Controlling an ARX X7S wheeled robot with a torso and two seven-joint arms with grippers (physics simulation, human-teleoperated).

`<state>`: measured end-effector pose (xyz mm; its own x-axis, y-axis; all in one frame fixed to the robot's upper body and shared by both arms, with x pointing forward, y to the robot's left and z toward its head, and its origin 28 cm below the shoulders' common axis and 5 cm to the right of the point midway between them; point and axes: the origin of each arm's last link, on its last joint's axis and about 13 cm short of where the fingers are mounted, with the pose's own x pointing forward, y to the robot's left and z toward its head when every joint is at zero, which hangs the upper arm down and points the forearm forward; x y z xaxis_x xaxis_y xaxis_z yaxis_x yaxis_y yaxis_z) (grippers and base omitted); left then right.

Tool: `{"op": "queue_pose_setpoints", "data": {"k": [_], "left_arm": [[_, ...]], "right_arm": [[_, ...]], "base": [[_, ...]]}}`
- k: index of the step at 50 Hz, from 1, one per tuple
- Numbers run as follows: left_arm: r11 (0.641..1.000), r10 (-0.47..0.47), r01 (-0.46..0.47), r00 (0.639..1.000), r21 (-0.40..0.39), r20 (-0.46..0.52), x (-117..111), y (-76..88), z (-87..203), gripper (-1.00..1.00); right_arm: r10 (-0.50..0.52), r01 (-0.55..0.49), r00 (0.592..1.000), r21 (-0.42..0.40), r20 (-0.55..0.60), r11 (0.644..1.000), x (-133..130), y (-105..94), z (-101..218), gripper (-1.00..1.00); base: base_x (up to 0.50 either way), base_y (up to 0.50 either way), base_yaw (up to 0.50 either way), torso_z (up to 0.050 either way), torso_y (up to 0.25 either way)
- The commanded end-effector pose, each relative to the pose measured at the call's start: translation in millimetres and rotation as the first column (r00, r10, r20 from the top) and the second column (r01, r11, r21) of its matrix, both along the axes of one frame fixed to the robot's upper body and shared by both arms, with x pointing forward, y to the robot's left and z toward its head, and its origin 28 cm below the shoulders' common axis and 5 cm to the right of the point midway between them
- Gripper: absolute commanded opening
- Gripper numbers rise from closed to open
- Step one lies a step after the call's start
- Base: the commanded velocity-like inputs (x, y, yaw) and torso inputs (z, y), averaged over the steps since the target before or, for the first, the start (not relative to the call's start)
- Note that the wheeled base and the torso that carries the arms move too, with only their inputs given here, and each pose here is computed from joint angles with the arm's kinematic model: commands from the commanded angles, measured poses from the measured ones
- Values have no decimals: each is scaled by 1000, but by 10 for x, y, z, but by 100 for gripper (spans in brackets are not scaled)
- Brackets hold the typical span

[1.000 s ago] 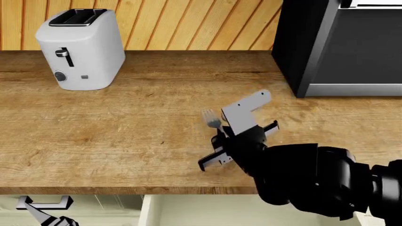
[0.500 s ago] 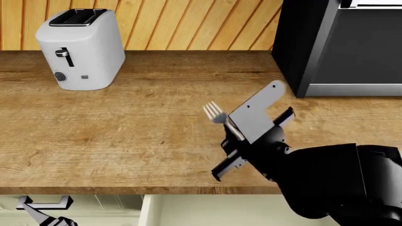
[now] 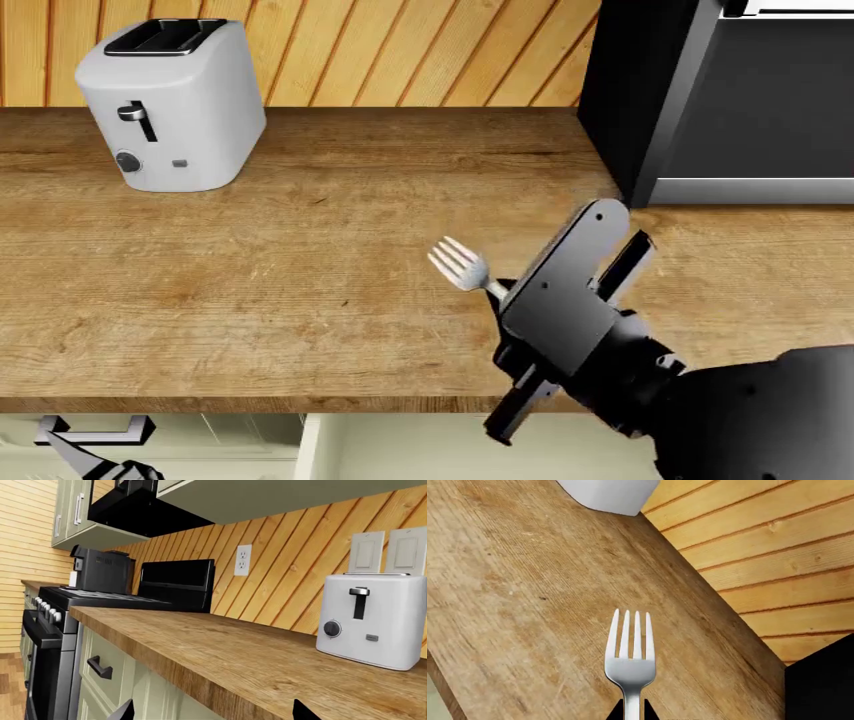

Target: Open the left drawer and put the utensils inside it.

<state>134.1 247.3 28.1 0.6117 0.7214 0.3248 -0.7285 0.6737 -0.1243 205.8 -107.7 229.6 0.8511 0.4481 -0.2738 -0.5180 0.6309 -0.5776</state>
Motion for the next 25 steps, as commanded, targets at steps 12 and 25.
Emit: {"op": "queue_pose_setpoints", "data": {"k": [12, 25], "left_arm": [[1000, -3, 3, 1000, 4, 14, -2, -5, 22, 100], [1000, -2, 2, 1000, 3, 15, -4, -7, 21, 100]], "right_arm": [[151, -140, 986, -149, 65, 979, -495, -7, 66, -100], [227, -214, 973, -193, 48, 958, -587, 26, 7, -100]], "base": [[0, 0, 0, 0, 0], [0, 0, 0, 0, 0]]}}
